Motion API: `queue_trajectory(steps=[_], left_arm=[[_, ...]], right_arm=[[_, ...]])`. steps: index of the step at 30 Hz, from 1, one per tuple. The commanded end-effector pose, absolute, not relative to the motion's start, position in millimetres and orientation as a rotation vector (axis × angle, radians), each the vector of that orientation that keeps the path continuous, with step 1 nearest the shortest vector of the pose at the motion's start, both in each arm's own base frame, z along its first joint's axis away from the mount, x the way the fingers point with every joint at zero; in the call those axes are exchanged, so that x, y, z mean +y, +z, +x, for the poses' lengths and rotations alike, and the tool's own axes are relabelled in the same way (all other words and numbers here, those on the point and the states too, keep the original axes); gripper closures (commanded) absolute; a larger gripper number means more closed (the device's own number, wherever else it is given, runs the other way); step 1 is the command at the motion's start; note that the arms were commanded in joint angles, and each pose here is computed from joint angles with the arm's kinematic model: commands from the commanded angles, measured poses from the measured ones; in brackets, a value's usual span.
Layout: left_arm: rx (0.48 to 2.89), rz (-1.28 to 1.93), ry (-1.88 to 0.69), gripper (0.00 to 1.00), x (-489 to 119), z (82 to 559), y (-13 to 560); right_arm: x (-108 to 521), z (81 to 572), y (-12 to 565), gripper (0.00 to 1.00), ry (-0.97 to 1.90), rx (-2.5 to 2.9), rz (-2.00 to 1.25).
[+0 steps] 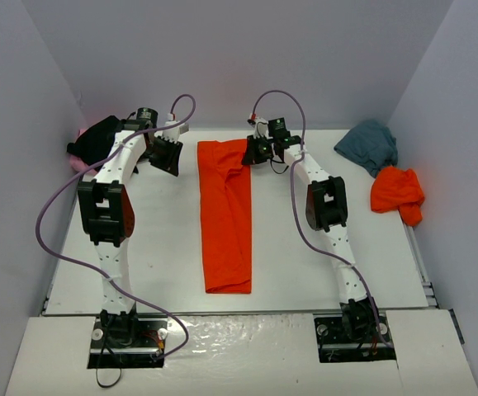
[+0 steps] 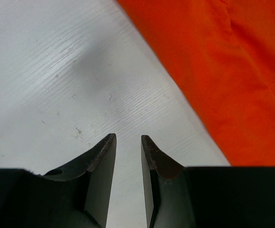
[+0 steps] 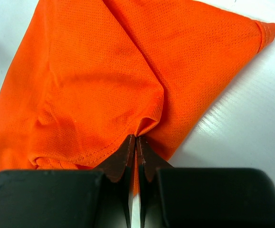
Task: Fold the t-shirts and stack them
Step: Fold the tshirt
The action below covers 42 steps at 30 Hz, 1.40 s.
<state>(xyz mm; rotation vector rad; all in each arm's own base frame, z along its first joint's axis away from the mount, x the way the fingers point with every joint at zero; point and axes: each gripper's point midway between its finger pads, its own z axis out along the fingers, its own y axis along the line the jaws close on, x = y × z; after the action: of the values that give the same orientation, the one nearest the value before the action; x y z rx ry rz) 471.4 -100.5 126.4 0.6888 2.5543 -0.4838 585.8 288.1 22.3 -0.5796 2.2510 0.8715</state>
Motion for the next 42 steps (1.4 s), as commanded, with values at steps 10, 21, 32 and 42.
queue_trajectory(steps=[10,21,32,42], left_arm=[[2.453,0.697,-0.476,0.75,-100.2,475.9,165.4],[2.454,0.694,-0.477,0.75,-100.2,474.2,166.6],[2.453,0.695,-0.477,0.75,-100.0,472.3,166.8],[2.455,0.691,-0.48,0.75,-99.9,473.5,165.5]], right_arm=[[294.8,600.9,127.2,1.0,0.819,2.038,-0.627],[297.0,601.0,158.9,1.0,0.832,1.981,-0.63],[289.4,601.1,157.5,1.0,0.822,1.993,-0.626],[255.1,607.7,176.5,1.0,0.801,1.982,-0.585]])
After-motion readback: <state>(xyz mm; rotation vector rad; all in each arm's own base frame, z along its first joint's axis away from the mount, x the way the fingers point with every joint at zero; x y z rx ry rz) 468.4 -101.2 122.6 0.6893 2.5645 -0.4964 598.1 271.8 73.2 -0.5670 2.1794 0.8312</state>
